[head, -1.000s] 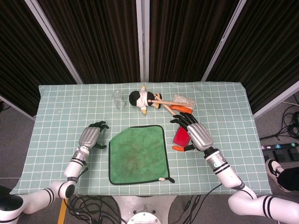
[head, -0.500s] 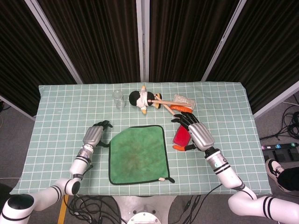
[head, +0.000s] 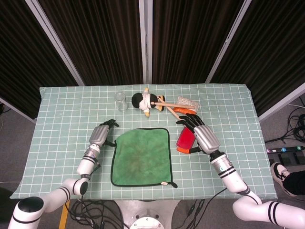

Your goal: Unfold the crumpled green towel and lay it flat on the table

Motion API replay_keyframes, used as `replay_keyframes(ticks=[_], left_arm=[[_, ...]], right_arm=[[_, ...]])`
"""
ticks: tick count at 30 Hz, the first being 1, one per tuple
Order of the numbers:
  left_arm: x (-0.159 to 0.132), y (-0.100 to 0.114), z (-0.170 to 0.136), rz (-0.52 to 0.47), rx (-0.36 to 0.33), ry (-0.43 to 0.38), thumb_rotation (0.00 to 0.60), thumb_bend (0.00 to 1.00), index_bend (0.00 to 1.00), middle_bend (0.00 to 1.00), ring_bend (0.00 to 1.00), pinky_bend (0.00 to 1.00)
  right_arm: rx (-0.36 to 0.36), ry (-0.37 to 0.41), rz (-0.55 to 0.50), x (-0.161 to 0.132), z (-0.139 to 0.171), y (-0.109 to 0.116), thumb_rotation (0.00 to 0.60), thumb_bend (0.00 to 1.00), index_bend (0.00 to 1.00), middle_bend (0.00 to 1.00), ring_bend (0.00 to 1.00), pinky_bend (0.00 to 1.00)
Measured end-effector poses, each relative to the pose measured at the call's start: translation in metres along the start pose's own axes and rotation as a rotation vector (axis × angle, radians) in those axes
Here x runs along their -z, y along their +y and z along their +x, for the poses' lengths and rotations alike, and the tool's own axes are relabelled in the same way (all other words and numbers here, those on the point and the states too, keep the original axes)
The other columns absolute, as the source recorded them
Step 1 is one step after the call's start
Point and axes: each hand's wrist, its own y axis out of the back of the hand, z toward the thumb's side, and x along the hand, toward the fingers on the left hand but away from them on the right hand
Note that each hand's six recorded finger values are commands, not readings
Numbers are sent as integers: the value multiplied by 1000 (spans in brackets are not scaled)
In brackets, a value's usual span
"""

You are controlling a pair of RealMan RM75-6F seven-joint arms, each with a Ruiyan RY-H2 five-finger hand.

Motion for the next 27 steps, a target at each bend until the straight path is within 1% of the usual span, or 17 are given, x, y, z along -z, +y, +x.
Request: replay_keyframes(ticks=[4,7,12,16,21,25,27], left_arm=[[-5,0,0,-20,-19,-22,600,192,446,277,186,215],[-8,1,1,-24,-35,-35,600,257,490,295,186,215],[-10,4,3,-30,-60,-48,600,340,495,299,186,215],[-12,9,4,-33,-88,-66,600,359,509,301,186,215],[-15,11,4,-1,-104,-92,600,423,527,310,186,216],[-18,11,2,14,-109,-113,600,426,523,310,185,215],[-19,13,1,45,-120,-129,600,411,502,310,185,215]], right_arm=[[5,-1,-5,1,0,1,506,0,228,127,0,0],[7,1,-6,1,0,1,515,0,229,130,0,0],[12,1,-2,1,0,3,513,0,230,132,0,0],[13,1,-7,2,0,3,512,0,232,132,0,0],[14,2,-8,2,0,3,509,0,232,133,0,0],[14,1,-11,3,0,3,514,0,232,135,0,0],[13,2,-12,3,0,2,510,0,232,137,0,0]])
